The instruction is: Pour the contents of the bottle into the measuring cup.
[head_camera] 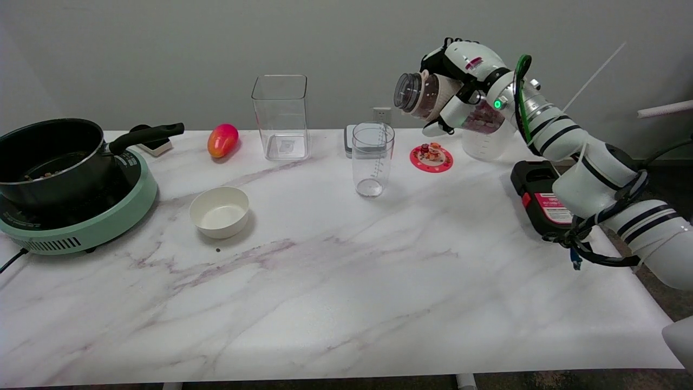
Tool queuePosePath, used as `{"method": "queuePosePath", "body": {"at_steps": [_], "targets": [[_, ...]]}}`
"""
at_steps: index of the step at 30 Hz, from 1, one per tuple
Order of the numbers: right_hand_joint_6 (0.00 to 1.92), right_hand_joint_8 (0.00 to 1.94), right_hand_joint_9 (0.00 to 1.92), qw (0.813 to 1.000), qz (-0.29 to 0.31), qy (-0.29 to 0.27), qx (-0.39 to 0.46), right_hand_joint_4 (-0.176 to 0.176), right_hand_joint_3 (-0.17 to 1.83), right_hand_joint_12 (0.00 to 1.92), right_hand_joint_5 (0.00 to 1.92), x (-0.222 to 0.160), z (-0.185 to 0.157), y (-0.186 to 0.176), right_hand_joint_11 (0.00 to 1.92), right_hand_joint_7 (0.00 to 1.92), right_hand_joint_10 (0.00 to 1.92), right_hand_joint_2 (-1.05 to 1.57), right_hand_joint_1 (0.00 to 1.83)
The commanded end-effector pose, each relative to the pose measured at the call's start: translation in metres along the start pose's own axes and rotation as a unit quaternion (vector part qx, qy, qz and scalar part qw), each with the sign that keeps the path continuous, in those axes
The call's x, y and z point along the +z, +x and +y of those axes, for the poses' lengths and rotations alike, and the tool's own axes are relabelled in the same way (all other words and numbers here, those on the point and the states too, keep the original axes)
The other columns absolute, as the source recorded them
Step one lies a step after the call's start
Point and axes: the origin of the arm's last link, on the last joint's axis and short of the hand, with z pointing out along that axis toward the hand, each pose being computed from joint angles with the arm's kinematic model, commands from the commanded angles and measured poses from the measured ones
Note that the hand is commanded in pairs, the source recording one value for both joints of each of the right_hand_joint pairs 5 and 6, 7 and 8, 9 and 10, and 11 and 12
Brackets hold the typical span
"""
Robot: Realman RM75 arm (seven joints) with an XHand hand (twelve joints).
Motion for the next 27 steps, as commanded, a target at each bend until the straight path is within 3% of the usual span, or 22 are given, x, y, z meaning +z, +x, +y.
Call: {"method": "queuePosePath", "body": {"at_steps": [1,9,27], "targets": [[1.15,1.4,1.3,0.996,-0.025,0.042,-0.071,0.0,1.62,1.07,1.15,0.019,-0.013,-0.004,1.07,1.4,1.3,0.2,1.54],[1.13,1.38,1.28,0.989,-0.033,0.066,-0.128,0.0,1.68,1.05,1.13,0.028,-0.02,0.0,1.05,1.38,1.28,0.13,1.55],[1.13,1.37,1.26,0.985,-0.038,0.088,-0.146,0.0,1.73,1.04,1.13,0.052,-0.036,0.005,1.04,1.37,1.26,0.05,1.58]]}}
